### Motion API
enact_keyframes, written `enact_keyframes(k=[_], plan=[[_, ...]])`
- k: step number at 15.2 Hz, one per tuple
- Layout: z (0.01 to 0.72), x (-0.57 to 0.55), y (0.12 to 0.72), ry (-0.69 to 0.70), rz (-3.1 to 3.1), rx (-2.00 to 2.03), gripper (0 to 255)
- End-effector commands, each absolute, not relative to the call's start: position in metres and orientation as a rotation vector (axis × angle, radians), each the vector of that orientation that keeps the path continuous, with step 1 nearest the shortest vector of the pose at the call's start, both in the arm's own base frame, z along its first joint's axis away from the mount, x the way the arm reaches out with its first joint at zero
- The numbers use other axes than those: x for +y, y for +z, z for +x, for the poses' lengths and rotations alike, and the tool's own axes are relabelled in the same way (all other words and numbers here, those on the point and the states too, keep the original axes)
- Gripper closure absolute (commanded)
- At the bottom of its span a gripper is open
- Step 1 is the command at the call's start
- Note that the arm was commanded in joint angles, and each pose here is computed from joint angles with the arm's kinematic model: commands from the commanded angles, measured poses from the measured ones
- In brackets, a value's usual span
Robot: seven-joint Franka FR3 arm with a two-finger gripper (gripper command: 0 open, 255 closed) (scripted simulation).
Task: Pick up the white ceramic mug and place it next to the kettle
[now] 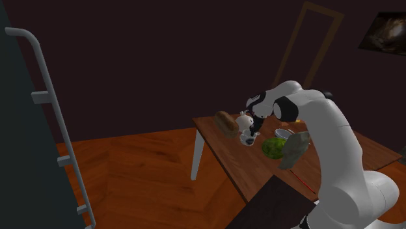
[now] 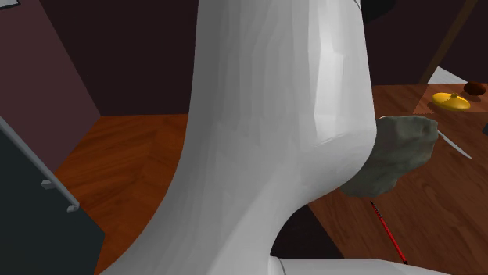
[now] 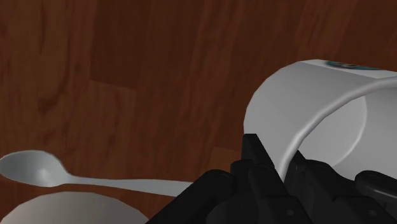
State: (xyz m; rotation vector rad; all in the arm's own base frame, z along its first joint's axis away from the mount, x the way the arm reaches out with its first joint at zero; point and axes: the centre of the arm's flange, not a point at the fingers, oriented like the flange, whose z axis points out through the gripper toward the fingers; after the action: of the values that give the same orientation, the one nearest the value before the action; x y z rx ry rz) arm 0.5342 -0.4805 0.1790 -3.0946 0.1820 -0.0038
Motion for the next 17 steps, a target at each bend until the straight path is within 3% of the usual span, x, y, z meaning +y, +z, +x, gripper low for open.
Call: enact_keyframes(k=[1,13,14,17], plan=[[0.534,-0.479,0.169,-0.005,-3.095,0.182,255],[0.534,-0.479,0.145,-0.005,-3.095,0.182,255],[0.534,-0.479,0.145,-0.005,-3.095,0.182,0],[0.534,-0.479,0.145,-0.005,-3.095,0.182,0]])
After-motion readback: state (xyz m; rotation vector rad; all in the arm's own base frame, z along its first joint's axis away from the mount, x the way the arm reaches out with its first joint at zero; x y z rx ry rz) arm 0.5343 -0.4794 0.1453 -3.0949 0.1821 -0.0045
